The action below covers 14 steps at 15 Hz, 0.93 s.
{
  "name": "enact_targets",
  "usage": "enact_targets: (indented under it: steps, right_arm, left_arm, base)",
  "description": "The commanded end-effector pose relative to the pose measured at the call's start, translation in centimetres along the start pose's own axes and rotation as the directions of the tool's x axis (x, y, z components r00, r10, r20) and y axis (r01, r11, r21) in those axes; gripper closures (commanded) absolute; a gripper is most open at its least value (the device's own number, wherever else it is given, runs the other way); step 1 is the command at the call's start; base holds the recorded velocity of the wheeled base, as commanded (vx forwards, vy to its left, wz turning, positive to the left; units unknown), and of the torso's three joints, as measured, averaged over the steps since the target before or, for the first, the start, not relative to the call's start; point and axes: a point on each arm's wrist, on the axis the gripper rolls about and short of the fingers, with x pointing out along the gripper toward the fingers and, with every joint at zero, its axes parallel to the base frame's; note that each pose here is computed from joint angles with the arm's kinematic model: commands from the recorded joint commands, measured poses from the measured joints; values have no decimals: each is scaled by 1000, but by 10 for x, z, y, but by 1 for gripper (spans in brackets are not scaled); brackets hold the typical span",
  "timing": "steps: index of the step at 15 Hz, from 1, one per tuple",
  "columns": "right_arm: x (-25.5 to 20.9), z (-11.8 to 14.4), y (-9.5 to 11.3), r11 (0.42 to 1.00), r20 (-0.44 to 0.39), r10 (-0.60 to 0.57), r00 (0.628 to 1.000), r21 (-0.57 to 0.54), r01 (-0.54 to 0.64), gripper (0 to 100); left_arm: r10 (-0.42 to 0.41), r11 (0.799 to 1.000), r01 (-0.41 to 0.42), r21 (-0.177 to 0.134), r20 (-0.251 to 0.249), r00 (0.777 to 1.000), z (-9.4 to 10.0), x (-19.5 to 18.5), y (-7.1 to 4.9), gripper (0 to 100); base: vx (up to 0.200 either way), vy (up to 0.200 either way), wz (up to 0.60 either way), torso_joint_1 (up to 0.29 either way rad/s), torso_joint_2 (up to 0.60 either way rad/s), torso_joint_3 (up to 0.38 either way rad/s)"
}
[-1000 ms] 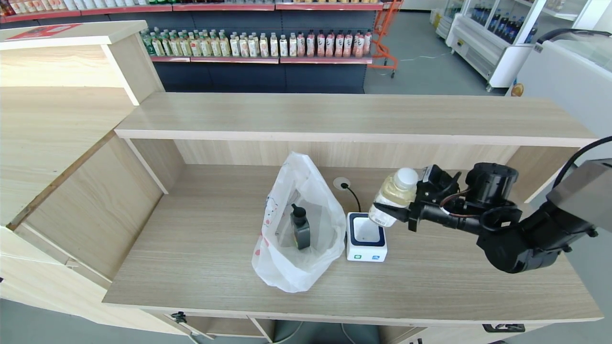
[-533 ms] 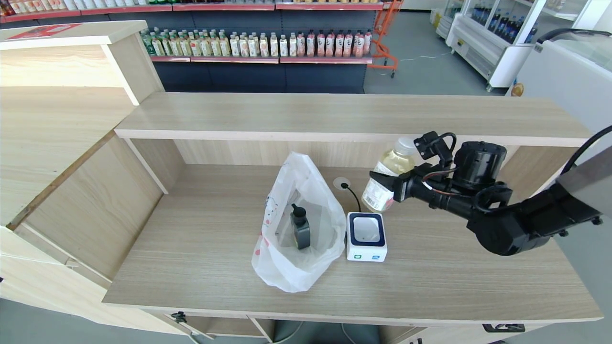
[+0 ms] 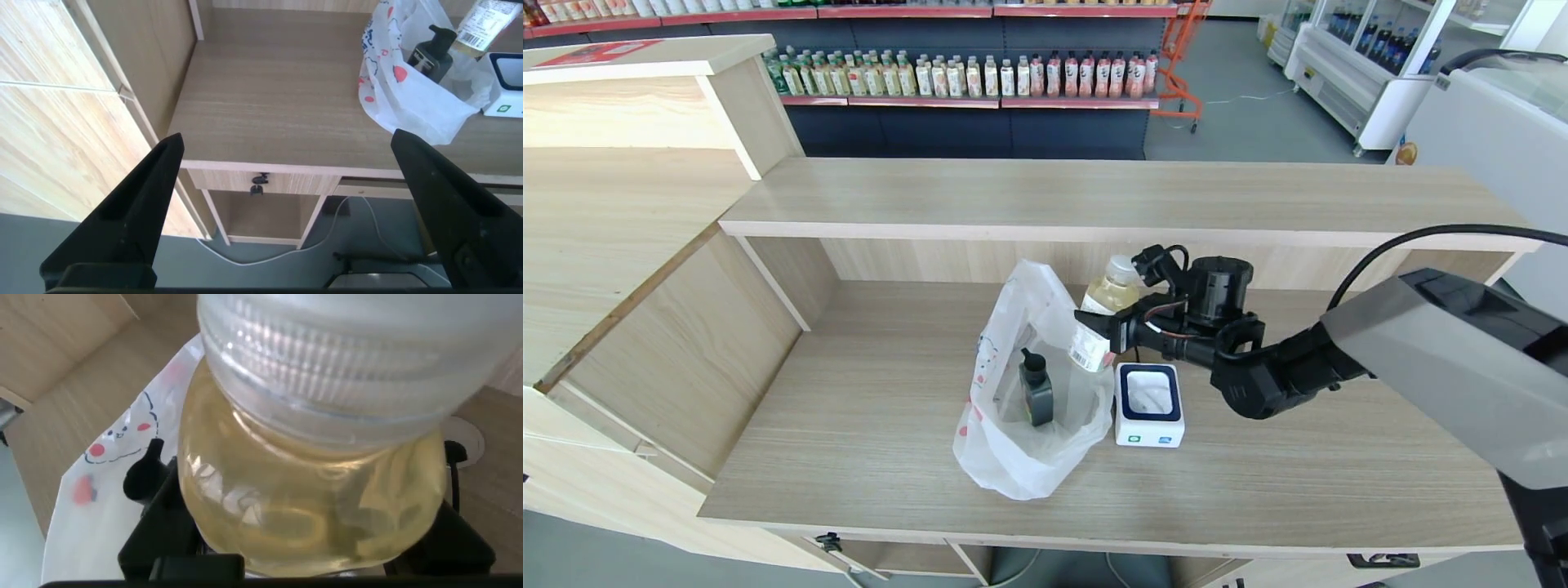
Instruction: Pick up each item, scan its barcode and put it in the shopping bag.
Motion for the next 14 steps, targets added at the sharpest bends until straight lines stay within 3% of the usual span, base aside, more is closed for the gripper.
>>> enact_targets:
  steps: [1,4,8,14]
  right_arm:
    - [20,-27,3,1000,-35,21,999,5,-21,100]
    - [37,-47,-1,998,-40,25,999,-57,-27,100]
    - [59,-53,3,995,-23,44,999,-91,-46,100]
    - [68,-69,1,972,-38,47,998,-227,-55,100]
  left_arm:
    - [0,1000,0,0,1,1000,0,0,0,0]
    - [0,1000,0,0,1,1000,0,0,0,0]
    - [0,1000,0,0,1,1000,0,0,0,0]
    - [0,1000,0,0,0,1000,0,0,0,0]
  base:
    - [0,0,0,0,0,0]
    - [0,0,0,0,0,0]
    - [0,0,0,0,0,0]
    - [0,0,0,0,0,0]
